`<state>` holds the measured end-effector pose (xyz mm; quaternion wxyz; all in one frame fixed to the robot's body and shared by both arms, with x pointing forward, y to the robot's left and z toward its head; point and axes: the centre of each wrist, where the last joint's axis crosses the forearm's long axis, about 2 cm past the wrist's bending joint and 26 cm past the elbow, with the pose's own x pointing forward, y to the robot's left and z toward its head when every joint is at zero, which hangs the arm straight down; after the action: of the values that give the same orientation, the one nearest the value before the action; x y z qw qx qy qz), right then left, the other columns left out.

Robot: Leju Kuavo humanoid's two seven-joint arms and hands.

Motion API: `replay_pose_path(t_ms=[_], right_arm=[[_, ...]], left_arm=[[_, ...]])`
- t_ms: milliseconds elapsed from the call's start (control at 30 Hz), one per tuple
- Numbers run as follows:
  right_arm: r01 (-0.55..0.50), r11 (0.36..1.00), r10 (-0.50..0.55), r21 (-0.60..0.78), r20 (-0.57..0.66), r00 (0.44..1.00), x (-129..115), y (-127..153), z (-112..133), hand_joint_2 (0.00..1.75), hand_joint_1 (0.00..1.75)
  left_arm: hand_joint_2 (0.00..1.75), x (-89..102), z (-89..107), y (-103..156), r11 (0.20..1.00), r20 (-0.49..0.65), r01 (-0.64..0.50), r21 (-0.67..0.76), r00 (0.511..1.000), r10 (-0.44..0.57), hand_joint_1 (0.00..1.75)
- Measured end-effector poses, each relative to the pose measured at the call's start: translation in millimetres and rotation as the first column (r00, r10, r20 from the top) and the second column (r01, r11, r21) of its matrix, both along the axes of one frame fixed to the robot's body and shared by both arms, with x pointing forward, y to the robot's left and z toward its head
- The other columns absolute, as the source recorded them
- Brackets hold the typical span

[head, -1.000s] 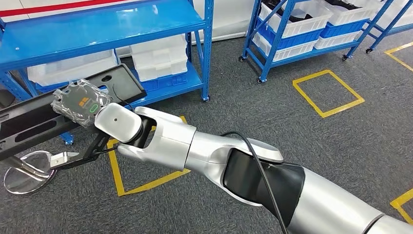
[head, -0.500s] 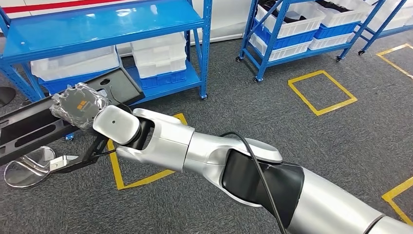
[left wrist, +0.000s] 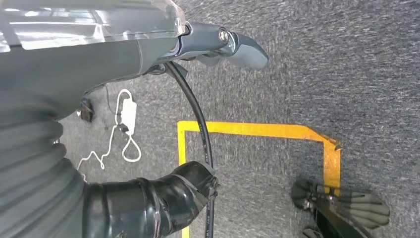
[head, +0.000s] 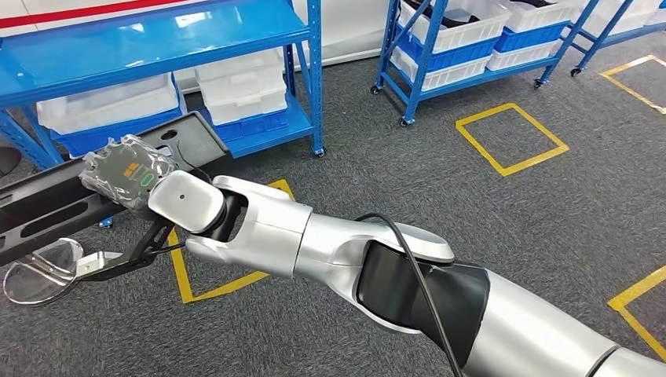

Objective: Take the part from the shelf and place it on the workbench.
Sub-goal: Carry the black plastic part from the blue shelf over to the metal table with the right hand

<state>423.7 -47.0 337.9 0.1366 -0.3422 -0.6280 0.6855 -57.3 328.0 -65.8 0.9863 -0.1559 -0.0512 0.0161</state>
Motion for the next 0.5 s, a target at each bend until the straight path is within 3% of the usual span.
replay_pose_path(t_ms=[500], right_arm=[[0.011,1.0,-0.011,0.002,-0.005,1.0,1.0,-0.6,-0.9,1.75,1.75]], left_arm=[[1.75,-1.2,0.2,-0.6,1.0,0.001,-0.007,-0.001,1.0,0.007,0.0]])
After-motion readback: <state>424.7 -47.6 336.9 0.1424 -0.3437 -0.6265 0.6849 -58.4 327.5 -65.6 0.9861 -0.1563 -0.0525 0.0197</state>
